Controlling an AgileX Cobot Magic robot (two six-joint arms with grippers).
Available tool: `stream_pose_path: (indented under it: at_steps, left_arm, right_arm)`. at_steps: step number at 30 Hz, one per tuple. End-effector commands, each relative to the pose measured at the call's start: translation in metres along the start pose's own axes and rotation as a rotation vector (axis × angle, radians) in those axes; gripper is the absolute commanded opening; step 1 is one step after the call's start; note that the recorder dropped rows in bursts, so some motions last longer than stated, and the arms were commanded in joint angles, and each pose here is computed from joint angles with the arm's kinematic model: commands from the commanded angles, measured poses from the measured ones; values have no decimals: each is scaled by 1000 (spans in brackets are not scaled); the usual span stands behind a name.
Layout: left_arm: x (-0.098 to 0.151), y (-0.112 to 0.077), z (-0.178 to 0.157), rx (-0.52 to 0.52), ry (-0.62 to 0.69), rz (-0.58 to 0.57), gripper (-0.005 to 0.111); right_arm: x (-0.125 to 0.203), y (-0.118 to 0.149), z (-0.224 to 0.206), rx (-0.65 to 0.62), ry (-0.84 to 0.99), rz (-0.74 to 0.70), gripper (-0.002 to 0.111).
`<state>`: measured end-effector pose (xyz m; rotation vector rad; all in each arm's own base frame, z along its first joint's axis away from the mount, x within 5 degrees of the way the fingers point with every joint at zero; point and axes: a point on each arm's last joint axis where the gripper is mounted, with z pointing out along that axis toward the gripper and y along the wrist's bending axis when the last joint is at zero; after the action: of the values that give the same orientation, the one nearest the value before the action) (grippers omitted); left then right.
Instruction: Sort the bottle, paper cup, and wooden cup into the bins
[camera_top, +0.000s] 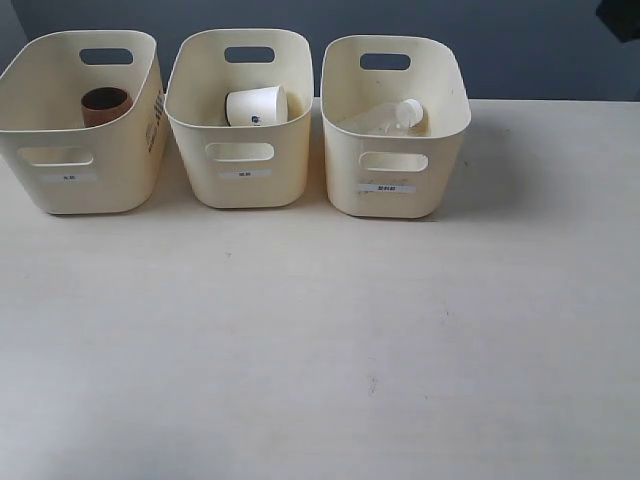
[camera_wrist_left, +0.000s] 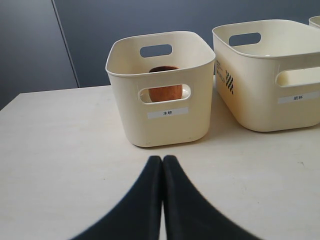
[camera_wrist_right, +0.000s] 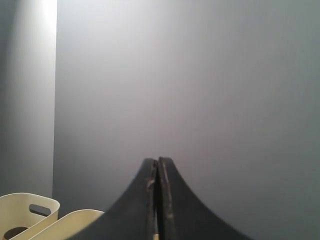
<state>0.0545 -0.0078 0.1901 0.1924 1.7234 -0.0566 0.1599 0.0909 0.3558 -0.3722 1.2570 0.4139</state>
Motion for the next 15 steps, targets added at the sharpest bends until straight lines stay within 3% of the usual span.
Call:
stream_pose_path:
  at_steps: [1, 12, 15]
  left_arm:
    - [-2, 0, 0, 0, -12, -1, 0]
    - [-2, 0, 0, 0, -12, -1, 0]
    - [-2, 0, 0, 0, -12, -1, 0]
  right_arm:
    - [2, -1, -1, 4, 8, 4, 0]
    - [3, -3, -4, 15, 49, -8, 0]
    - [4, -16, -20, 100, 165, 27, 0]
